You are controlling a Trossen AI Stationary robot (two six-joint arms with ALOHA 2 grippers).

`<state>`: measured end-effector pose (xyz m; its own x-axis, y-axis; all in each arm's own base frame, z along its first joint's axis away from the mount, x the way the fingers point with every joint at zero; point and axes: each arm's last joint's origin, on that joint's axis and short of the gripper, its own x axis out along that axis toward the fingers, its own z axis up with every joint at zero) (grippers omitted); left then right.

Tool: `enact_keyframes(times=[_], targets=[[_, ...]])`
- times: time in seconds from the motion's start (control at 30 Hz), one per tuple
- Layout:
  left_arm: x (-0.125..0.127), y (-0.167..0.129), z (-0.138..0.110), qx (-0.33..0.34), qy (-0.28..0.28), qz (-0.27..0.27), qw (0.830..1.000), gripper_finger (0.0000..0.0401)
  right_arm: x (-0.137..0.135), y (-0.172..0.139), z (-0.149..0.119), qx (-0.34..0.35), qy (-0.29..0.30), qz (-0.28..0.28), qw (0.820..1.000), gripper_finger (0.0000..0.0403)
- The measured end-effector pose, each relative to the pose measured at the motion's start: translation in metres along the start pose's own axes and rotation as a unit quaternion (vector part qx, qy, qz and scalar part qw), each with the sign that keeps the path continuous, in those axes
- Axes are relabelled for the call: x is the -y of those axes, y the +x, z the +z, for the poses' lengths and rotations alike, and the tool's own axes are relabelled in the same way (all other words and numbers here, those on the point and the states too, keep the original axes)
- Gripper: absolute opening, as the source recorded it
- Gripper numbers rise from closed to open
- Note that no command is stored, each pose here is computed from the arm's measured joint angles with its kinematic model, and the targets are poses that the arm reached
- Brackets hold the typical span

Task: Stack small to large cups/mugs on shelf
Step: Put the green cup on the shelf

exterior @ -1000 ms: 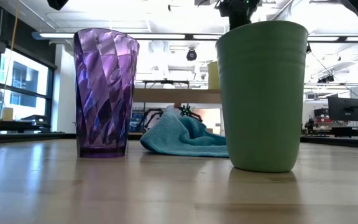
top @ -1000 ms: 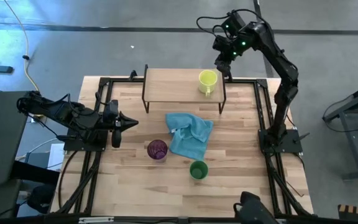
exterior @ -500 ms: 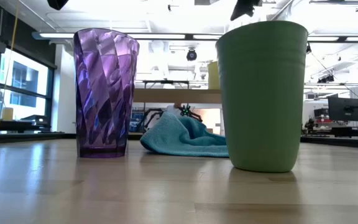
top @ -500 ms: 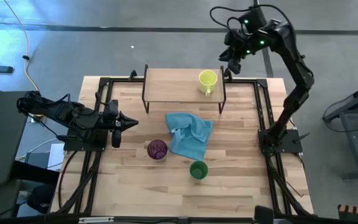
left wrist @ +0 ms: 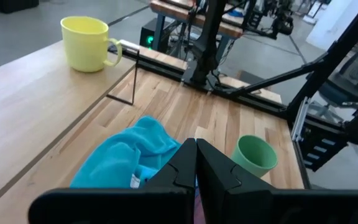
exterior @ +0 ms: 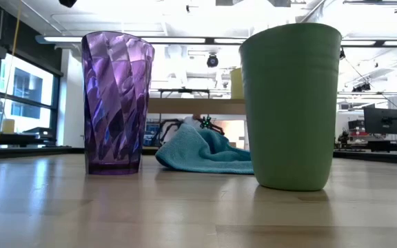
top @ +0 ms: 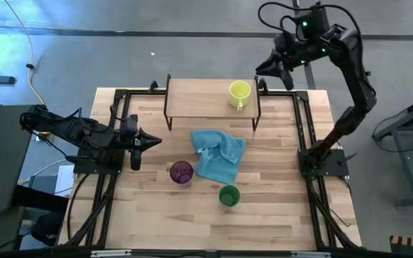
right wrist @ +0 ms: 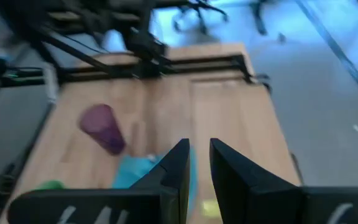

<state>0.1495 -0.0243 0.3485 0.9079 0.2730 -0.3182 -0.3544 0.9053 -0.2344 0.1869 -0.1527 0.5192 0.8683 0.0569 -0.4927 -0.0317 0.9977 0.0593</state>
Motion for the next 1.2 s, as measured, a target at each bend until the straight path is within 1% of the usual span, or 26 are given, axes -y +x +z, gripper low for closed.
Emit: enact_keyframes(times=[0.17,0.3,0.43,0.6,0.7,0.83,0.93,1.1,1.2], targets=[[0.002,0.005,-0.002,-0.009,0.005,0.003,1.000,0.0001,-0.017,-0.006,0.004,0.036,-0.014,0.075,0.996,0.0034],[0.004,0.009,-0.003,-0.014,0.008,0.002,1.000,0.0001,-0.030,-0.008,0.005,0.046,-0.021,0.112,0.992,0.0027],[0.006,0.012,-0.004,-0.017,0.012,0.002,1.000,0.0001,-0.041,-0.010,0.006,0.046,-0.030,0.126,0.990,0.0025],[0.010,0.016,-0.001,-0.001,0.025,-0.006,1.000,0.0001,-0.047,-0.012,0.006,0.041,-0.006,0.136,0.990,0.0025],[0.014,0.020,0.001,0.007,0.029,-0.020,0.999,0.0001,-0.051,-0.013,0.005,0.036,-0.004,0.143,0.989,0.0025],[0.016,0.024,0.000,-0.001,0.033,-0.021,0.999,0.0001,-0.058,-0.015,0.005,0.039,-0.004,0.164,0.986,0.0025],[0.019,0.028,-0.002,-0.010,0.032,-0.038,0.999,0.0001,-0.063,-0.016,0.006,0.043,-0.001,0.184,0.982,0.0025],[0.032,0.044,-0.002,-0.009,0.025,-0.078,0.997,0.0001,-0.070,-0.024,0.004,0.048,-0.008,0.185,0.981,0.0025],[0.039,0.058,-0.009,-0.028,0.031,-0.088,0.995,0.0001,-0.072,-0.028,0.004,0.051,-0.010,0.184,0.982,0.0025]])
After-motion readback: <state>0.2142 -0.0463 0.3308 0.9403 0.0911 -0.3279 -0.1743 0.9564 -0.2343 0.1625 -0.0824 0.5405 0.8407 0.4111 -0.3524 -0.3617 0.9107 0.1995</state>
